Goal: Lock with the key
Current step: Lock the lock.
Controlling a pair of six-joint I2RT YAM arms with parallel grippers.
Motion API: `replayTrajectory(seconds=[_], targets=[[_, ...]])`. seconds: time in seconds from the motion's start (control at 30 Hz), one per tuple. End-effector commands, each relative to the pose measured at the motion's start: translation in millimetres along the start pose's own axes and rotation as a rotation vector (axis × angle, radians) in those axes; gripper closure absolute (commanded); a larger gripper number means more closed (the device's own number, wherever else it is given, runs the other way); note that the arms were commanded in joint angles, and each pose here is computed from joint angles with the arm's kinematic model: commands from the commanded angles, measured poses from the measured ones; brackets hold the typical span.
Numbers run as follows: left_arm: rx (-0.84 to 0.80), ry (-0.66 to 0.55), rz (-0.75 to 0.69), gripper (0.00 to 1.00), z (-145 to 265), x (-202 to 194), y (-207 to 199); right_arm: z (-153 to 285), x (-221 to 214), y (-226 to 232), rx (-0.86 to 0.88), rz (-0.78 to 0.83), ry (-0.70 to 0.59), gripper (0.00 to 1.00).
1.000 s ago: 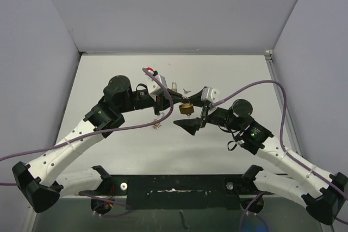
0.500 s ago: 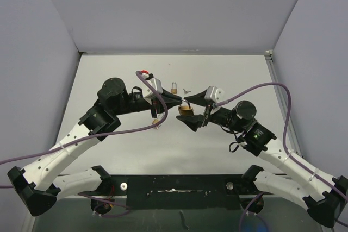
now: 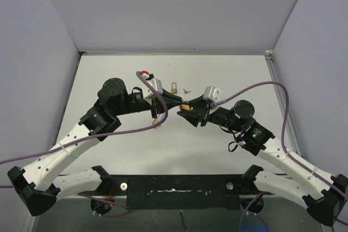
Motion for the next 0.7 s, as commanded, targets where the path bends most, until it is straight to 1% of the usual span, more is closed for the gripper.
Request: replayTrajectory(seconds=[0.0,0.03,0.1,0.13,0.37,0.4,0.47,0.53,0.67], targets=[[0.03,-0.155,-0.105,1.0,9.3,50.0,-0.4,-3.3,11.4,0.9,0.014,0.018,-0.048,0.71],[0.032,-0.156,-0.107,1.0,9.5,50.5,-0.1,-3.4,10.5,0.5,0.012,0.015,-0.046,0.76],[0.038,-0.156,-0.107,1.0,9.8,50.3,0.4,-3.1,11.0,-0.2,0.006,0.016,-0.048,0.93],[0.042,-0.155,-0.107,1.0,10.0,50.1,0.8,-3.0,10.7,-0.1,0.005,0.016,-0.048,0.99],[0.085,-0.156,-0.11,0.99,14.0,49.3,3.8,0.1,11.8,-2.7,-0.029,0.014,-0.065,1.0],[0.082,-0.157,-0.11,0.93,14.4,48.9,2.9,0.9,12.5,-2.9,-0.033,0.014,-0.069,1.0],[0.079,-0.158,-0.108,0.76,15.6,48.6,1.7,2.3,14.6,-2.3,-0.035,0.017,-0.083,1.0],[0.084,-0.162,-0.108,0.66,17.2,49.4,1.2,3.3,15.3,-1.2,-0.031,0.017,-0.088,1.0],[0.087,-0.209,-0.124,0.62,23.9,58.5,-3.0,3.4,13.3,-0.9,-0.024,0.014,-0.077,1.0]])
Point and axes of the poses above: each gripper's point midway between its finger pads, its own z axis back along the fingers, its own y axis along the line the jaws close on, x = y × z, the point moved 5 cm from there along z, back along the fingers, and after that the axes turned 3 degrees about -z, right-handed, at the moved point
